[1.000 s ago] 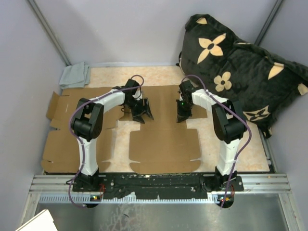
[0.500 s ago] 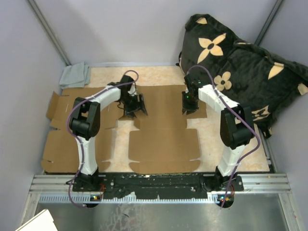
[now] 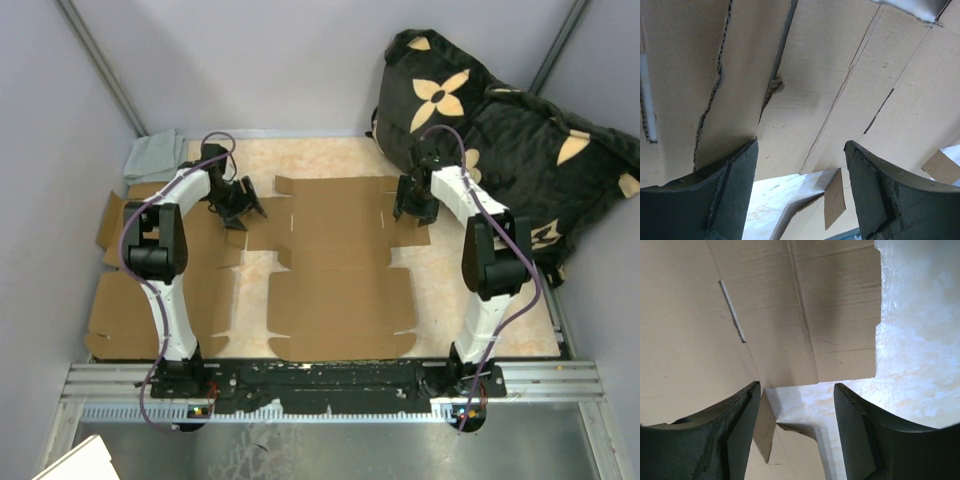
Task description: Fold the paper box
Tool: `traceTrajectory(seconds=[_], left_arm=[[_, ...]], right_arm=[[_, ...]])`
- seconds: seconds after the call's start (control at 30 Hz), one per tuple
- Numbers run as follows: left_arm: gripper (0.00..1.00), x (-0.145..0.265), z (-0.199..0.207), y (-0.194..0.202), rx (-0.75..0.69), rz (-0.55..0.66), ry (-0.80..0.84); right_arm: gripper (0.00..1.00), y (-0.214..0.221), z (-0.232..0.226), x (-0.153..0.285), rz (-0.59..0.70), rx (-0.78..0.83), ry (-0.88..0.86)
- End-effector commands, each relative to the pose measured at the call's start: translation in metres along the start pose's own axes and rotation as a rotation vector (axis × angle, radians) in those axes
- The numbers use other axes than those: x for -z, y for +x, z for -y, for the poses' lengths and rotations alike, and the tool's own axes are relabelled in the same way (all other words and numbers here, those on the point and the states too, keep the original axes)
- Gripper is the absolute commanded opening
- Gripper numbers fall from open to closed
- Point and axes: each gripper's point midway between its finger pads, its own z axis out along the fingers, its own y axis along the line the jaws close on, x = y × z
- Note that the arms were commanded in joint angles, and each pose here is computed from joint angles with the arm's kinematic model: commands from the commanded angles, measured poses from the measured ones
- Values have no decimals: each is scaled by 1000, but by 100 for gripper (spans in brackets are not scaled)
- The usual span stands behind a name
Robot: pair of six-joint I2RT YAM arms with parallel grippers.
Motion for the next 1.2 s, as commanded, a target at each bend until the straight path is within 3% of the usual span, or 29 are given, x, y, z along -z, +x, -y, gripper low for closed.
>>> traceTrajectory(seconds=[0.0, 0.37, 0.53, 1.17], left_arm=[[77, -5, -8, 1, -31, -8, -43], [77, -6, -19, 6, -36, -29, -94], [77, -6, -27, 8, -51, -28, -126], [76, -23, -37, 26, -47, -87, -123]], right_arm=[[64, -5, 14, -7, 13, -33, 61], [72, 1, 56, -28, -13, -93, 158], [90, 2, 67, -41, -6, -107, 135], [82, 30, 35, -65, -72, -92, -87]])
